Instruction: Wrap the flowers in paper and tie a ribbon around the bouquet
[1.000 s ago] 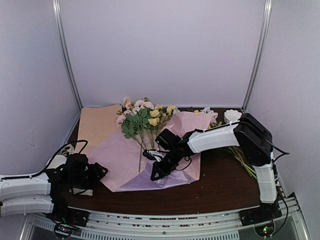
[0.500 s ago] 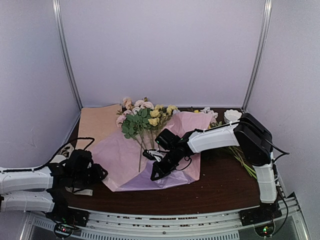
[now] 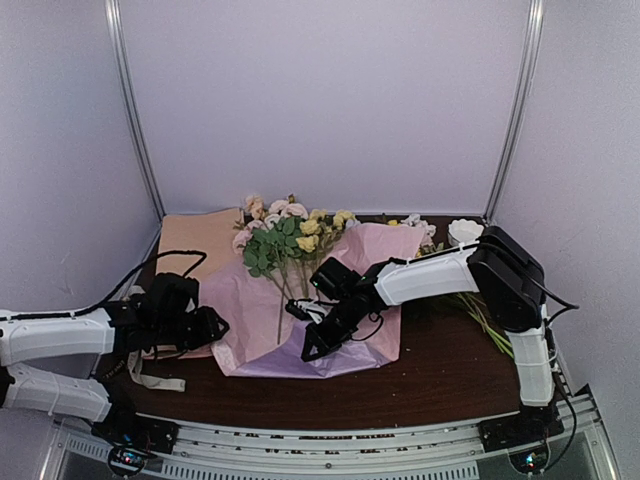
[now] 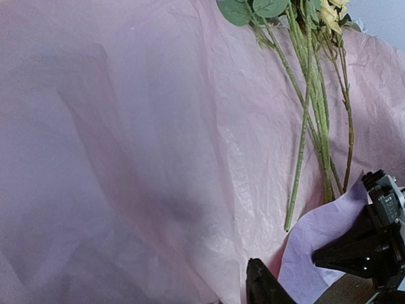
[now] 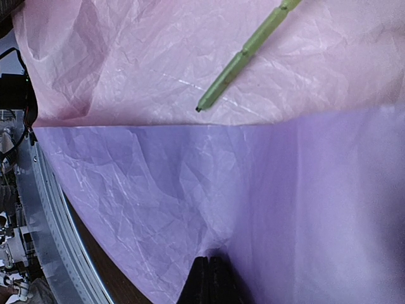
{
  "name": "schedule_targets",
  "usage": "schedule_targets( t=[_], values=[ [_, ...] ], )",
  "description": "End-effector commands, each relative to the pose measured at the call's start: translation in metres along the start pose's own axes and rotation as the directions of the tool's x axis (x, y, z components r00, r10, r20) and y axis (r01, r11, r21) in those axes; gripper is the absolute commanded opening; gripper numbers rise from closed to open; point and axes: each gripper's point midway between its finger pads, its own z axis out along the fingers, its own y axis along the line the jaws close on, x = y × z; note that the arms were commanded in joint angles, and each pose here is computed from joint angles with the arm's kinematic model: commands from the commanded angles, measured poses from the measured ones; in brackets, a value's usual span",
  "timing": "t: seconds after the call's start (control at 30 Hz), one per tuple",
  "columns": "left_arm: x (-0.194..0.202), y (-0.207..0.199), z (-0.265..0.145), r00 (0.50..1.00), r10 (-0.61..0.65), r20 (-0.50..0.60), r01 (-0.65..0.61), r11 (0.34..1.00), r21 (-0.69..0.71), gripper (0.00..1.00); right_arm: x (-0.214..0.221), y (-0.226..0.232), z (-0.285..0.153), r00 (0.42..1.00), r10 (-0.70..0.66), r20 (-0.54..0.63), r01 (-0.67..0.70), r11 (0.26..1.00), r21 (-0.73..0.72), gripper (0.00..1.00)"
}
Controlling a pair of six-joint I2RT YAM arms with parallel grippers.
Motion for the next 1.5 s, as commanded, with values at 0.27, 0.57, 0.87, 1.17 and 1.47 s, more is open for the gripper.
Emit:
schedule_targets(
  t=[0.27, 0.57, 0.87, 1.17, 1.47],
  values=[
    [0.000, -0.029, 0.008, 0.985, 0.166, -0.046, -0.167, 0.985, -0.030, 0.40, 0.018, -0.015, 0.010, 0.997, 0.031, -0.066, -0.026, 0.997, 0.066, 0.00],
    [0.016, -0.039, 0.003, 0.979, 0.193, -0.071, -0.196, 0.979, -0.047, 0.29, 0.018, -0.016, 0.010, 0.997, 0.034, -0.065, -0.030, 0.997, 0.067, 0.00],
    [-0.007, -0.111, -0.001, 0.908, 0.409, -0.087, -0.410, 0.912, 0.011, 0.00, 0.015, -0.023, 0.011, 0.996, 0.069, -0.051, -0.067, 0.997, 0.047, 0.00],
    [-0.006, -0.180, 0.036, 0.845, 0.518, -0.133, -0.500, 0.854, 0.145, 0.00, 0.004, -0.025, 0.007, 0.990, 0.138, 0.005, -0.138, 0.990, -0.035, 0.00],
    [-0.028, -0.196, 0.084, 0.839, 0.523, -0.149, -0.503, 0.851, 0.152, 0.00, -0.036, -0.007, -0.025, 0.956, 0.209, 0.205, -0.177, 0.971, -0.163, 0.02]
  ],
)
